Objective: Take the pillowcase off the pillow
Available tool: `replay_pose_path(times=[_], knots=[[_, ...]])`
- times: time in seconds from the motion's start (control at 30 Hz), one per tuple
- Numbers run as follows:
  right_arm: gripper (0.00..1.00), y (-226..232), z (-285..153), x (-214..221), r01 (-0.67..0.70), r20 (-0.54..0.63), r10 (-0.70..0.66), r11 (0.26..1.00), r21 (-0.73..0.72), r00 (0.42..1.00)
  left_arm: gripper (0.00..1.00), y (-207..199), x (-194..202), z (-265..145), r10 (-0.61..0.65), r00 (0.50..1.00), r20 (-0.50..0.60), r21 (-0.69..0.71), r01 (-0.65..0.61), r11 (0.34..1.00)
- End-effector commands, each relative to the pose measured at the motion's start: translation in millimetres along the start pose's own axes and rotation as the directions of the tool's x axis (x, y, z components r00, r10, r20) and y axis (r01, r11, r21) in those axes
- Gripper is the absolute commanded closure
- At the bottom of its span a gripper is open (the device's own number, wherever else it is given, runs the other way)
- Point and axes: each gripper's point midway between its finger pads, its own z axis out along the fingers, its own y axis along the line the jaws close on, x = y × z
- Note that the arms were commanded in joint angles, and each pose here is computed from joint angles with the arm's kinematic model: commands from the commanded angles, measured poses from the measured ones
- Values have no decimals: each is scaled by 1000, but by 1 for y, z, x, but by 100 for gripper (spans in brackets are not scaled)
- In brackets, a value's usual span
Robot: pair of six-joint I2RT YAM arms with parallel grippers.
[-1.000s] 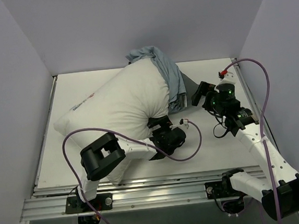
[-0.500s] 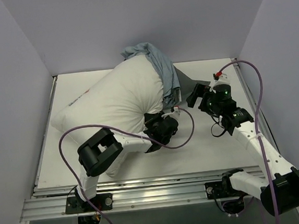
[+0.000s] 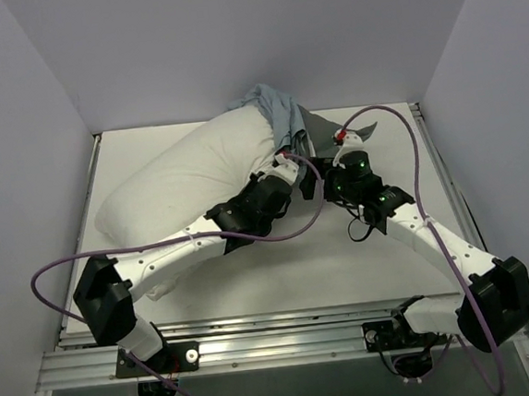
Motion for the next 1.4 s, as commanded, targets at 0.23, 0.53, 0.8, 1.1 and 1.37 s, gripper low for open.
replay_pose_path(times=[0.23,0.53,0.8,1.1,1.37], knots=[[3,64,12,-55,126,173,-128,992,25,977,98,41,-42,-63,-269,959,91,143,254,956],[89,-4,30,-32,118,99,-168,916,383,981,98,94,-18,-80,-336,939,73,51,333,942],[100,-93,-13,-90,-85,225,-53,822,563,973,98,177,30,-90,-394,919,23,-146,393,908],[100,-154,-64,-163,-305,406,51,747,591,913,98,240,74,-117,-460,888,7,-322,437,840],[100,-148,-67,-229,-336,478,79,809,483,875,98,270,71,-123,-507,859,62,-368,492,789]])
